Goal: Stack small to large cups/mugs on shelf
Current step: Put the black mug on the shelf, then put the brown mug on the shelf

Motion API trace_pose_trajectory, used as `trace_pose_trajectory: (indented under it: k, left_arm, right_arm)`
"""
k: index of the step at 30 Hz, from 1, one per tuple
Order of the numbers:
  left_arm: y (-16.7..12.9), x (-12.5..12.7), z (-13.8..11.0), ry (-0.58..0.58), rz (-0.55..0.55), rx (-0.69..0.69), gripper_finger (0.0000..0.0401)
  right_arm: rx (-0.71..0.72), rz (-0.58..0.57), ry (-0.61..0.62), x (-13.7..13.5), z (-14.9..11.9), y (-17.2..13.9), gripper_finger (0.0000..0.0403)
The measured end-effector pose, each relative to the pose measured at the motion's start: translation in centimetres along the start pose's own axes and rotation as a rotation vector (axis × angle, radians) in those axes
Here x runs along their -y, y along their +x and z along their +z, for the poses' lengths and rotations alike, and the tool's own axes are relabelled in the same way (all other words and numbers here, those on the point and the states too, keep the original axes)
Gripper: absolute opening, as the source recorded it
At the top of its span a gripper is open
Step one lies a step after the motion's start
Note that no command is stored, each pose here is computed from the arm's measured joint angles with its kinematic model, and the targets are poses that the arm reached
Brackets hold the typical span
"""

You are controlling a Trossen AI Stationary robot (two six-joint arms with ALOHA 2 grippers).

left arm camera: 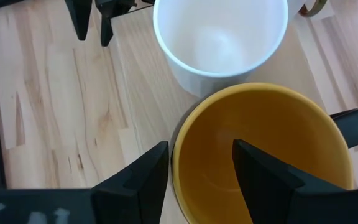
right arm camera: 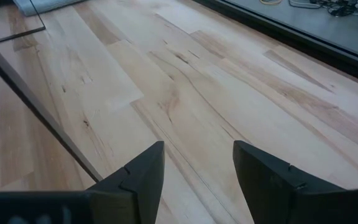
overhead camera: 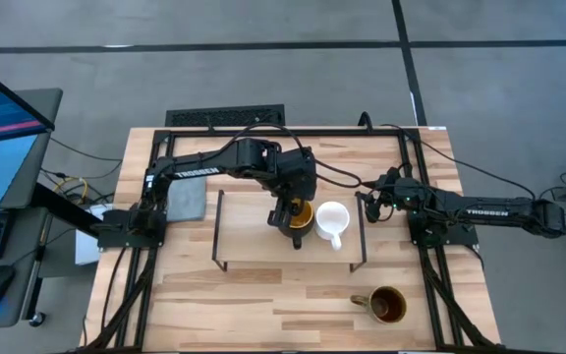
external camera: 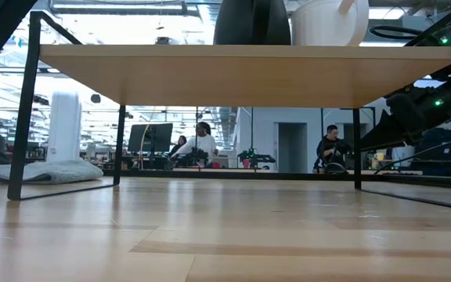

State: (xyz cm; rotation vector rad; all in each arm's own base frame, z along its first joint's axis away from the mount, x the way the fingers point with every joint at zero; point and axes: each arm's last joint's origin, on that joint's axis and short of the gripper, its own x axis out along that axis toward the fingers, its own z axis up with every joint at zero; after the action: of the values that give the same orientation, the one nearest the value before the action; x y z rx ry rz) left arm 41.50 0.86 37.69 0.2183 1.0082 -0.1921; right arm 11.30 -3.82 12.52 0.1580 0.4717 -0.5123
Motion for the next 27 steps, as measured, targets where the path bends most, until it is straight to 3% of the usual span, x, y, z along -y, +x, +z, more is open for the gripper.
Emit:
trace_pose_trajectory:
  k: [12,22,27]
  left_arm:
    - [0.01,0.00,-0.05,-0.040,0.004,-0.006,0.0177]
    - [0.01,0.03,-0.12,-0.059,0.000,-0.013,0.0252]
    - [0.01,0.05,-0.14,-0.074,-0.005,-0.015,0.0262]
  right_arm:
    - [0.000,0.000,0.000,0.00,-0.01,0.00,0.0214]
    - [0.000,0.000,0.000,0.00,0.00,0.00,0.0214]
    - [0.000,0.000,0.000,0.00,0.00,0.00,0.0214]
